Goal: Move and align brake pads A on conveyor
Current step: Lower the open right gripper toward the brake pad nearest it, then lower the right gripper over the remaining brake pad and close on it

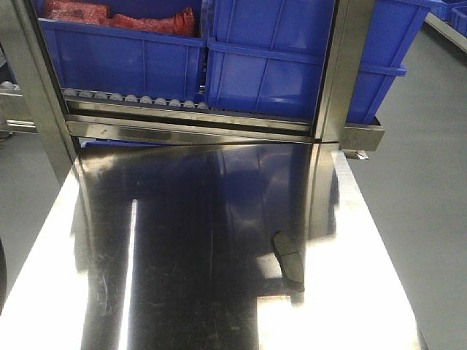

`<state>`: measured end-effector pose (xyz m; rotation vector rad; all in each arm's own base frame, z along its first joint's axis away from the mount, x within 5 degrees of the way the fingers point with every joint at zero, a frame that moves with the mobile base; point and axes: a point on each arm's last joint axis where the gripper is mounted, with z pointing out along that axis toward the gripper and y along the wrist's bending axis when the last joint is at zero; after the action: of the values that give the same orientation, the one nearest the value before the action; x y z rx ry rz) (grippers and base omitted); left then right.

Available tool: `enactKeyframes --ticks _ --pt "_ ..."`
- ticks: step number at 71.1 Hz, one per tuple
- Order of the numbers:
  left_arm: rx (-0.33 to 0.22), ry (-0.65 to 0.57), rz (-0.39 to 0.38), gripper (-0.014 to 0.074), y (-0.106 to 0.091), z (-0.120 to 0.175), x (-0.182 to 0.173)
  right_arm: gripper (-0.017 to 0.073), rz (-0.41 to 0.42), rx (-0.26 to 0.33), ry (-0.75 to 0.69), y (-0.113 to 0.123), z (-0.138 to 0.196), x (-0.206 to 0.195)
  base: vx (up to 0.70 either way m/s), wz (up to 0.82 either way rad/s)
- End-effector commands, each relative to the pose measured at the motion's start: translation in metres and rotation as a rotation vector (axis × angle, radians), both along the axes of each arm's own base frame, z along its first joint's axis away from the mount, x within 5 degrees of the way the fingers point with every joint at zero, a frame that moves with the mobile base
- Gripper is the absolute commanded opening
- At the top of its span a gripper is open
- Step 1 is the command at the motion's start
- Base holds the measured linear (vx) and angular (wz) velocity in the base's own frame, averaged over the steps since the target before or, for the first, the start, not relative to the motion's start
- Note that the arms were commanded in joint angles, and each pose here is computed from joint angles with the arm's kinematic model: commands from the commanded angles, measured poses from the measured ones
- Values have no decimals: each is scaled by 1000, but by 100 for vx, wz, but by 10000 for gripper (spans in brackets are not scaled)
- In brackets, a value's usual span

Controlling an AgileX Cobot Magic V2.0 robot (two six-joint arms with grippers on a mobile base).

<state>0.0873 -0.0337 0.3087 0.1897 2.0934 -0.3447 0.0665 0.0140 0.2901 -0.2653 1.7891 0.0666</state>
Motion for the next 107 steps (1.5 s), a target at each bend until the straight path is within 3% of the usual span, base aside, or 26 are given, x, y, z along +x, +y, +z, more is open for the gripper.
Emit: enactKeyframes --ticks 1,9,16,31,38,50,63,77,91,107 --pt "-38 -103 -3 217 -2 15 3 267 -7 -14 -103 -1 15 1 0 0" --pt "-38 -103 -3 217 -2 15 3 545 -5 -20 -94 -1 14 1 0 0" --pt "-38 -103 -3 217 -2 15 3 730 -4 -15 -91 -1 14 1 0 0" --pt "-38 -103 -3 217 -2 15 3 710 -5 37 -66 2 24 16 0 0" --pt "-38 -103 -3 217 -2 15 3 697 -9 52 71 7 32 43 0 0" --pt "-38 -103 -3 217 -2 15 3 666 1 27 347 18 38 106 0 0" --pt "-38 -103 -3 217 -2 15 3 643 4 13 478 28 33 164 0 0" --pt "-38 -103 -3 217 -2 15 3 637 15 41 620 40 16 215 0 0" --pt "-38 -103 -3 217 -2 15 3 626 119 -9 753 83 -4 238 0 0" --pt "-38 -103 -3 217 -2 15 3 610 103 -63 892 127 -32 253 0 0"
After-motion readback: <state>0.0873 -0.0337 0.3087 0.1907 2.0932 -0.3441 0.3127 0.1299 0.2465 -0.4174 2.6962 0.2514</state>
